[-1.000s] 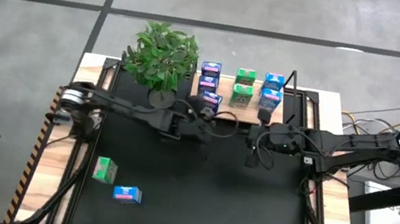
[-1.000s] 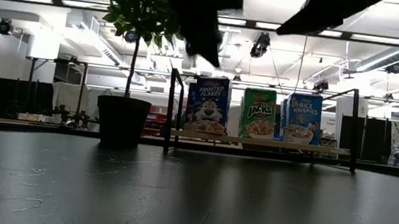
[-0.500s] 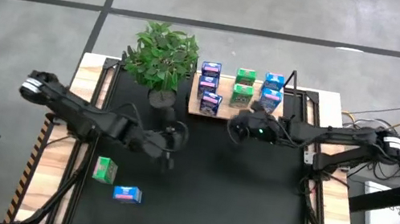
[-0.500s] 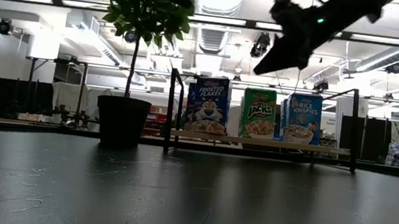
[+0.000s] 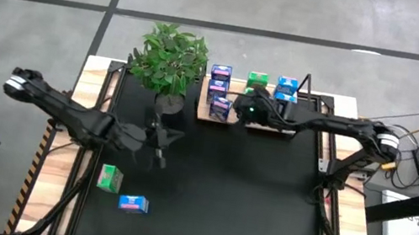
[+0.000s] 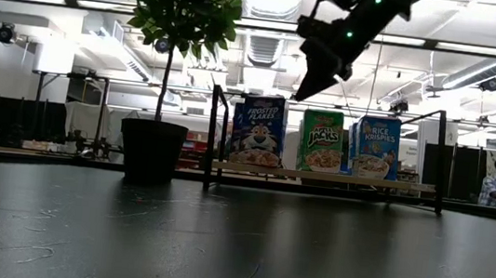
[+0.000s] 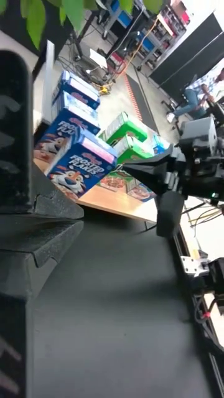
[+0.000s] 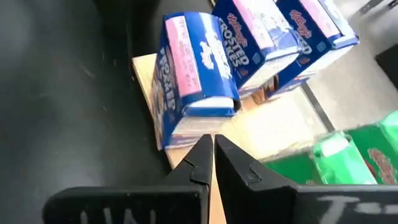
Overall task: Stack cereal on shelf
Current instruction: Put the dark blue cereal box on the shelf aligned with the other dark blue cereal boxes
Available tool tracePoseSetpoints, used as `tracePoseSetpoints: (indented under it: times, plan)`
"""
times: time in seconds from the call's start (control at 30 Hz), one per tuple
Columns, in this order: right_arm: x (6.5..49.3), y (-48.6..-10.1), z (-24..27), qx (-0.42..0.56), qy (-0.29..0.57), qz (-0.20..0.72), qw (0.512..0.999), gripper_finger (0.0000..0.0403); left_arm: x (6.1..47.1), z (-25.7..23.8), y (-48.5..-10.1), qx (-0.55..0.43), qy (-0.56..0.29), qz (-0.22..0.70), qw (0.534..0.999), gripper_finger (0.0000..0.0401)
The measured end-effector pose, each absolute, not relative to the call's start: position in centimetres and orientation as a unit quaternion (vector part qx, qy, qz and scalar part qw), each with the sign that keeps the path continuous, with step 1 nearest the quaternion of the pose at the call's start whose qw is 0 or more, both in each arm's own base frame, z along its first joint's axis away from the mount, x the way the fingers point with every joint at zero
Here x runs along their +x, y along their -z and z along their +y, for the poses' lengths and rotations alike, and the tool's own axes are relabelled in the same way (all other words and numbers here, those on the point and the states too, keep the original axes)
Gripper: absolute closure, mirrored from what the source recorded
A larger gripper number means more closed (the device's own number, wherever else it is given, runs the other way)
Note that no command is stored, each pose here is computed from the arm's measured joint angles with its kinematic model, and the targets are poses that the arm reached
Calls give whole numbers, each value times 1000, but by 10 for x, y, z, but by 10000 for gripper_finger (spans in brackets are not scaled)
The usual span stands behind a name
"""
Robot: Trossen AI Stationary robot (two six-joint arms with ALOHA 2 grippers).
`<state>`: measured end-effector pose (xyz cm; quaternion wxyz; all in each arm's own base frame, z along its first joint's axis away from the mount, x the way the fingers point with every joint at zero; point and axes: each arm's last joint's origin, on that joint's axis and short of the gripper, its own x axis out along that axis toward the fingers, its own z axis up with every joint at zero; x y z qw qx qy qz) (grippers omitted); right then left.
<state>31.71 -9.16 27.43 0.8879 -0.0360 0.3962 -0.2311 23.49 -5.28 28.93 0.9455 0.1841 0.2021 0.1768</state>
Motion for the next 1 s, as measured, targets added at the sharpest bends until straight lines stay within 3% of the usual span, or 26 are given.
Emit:
tracePoseSetpoints:
  times: [1.0]
  plan:
    - [348,-277,-116,-57,215,390,893,394,224,-49,-283,207,-173,203,941,401]
